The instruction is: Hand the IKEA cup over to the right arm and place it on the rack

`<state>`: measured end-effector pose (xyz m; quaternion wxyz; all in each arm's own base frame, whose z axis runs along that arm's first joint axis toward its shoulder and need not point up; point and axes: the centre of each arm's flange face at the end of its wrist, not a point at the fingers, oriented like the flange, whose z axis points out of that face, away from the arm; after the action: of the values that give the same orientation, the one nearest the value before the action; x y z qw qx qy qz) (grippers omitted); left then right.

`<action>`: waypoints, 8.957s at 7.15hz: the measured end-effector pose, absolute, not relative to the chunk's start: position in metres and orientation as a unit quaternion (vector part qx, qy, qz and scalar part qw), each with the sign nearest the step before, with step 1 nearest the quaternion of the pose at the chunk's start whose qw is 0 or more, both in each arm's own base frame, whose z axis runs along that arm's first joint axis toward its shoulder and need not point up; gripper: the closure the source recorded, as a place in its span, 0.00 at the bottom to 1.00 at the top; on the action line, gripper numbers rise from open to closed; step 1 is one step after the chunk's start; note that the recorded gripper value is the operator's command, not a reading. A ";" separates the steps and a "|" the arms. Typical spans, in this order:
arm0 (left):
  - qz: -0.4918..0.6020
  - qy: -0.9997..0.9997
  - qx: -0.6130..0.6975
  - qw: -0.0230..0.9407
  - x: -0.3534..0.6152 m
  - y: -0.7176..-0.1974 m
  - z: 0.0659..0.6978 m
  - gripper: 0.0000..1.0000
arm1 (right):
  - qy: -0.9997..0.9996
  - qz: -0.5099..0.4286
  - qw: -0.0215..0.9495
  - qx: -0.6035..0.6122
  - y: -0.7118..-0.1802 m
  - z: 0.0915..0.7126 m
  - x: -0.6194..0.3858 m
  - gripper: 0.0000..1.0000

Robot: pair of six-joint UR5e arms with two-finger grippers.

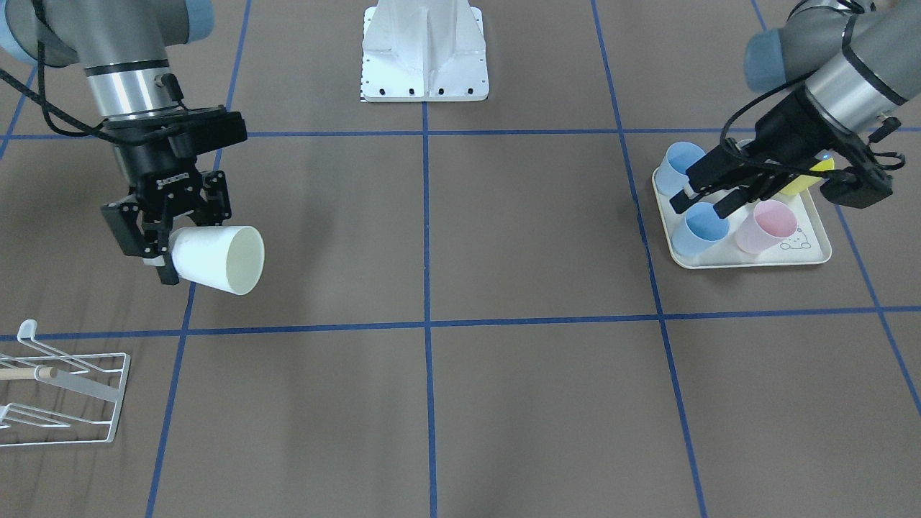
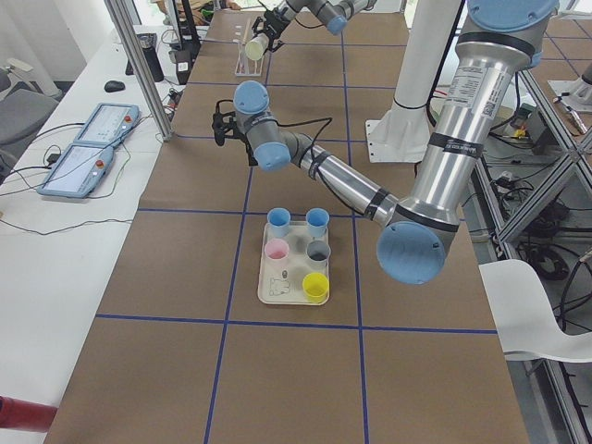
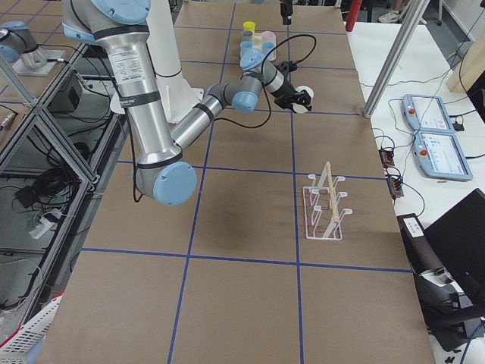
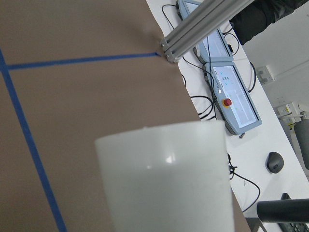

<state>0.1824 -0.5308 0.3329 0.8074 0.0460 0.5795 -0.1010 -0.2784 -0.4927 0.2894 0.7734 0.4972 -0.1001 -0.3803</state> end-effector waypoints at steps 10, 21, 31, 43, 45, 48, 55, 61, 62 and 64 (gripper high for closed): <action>-0.082 0.556 0.066 0.824 0.154 -0.522 0.382 0.00 | 0.357 -0.740 0.524 0.225 -0.519 0.443 -0.146 0.78; -0.083 0.555 0.061 0.826 0.157 -0.523 0.386 0.00 | 0.411 -0.753 0.489 0.156 -0.528 0.493 -0.213 0.63; -0.083 0.554 0.060 0.826 0.158 -0.524 0.387 0.00 | 0.414 -0.758 0.482 0.150 -0.527 0.501 -0.225 0.02; -0.021 0.478 0.126 0.869 0.106 -0.532 0.437 0.00 | 0.134 -0.549 0.717 0.409 -0.511 0.400 -0.244 0.00; 0.007 0.428 0.135 0.894 0.090 -0.514 0.487 0.00 | -0.029 -0.413 0.795 0.443 -0.497 0.382 -0.253 0.00; 0.023 0.408 0.120 0.904 0.084 -0.490 0.542 0.00 | -0.234 -0.261 0.837 0.420 -0.479 0.364 -0.266 0.00; 0.006 0.402 0.089 0.911 0.175 -0.463 0.589 0.44 | -0.316 -0.233 0.839 0.376 -0.468 0.351 -0.274 0.00; 0.013 0.417 0.075 0.906 0.174 -0.453 0.588 1.00 | -0.319 -0.233 0.837 0.379 -0.469 0.348 -0.275 0.00; 0.015 0.423 0.074 0.903 0.172 -0.451 0.582 1.00 | -0.319 -0.233 0.836 0.380 -0.470 0.347 -0.275 0.00; 0.000 0.430 0.084 0.899 0.154 -0.459 0.570 1.00 | -0.324 -0.233 0.831 0.388 -0.472 0.338 -0.278 0.00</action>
<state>0.1536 -0.4590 0.5696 0.8989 0.0839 0.4301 -0.0004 -0.2778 -0.4720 0.3376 0.8309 0.3879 -0.3237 -0.2331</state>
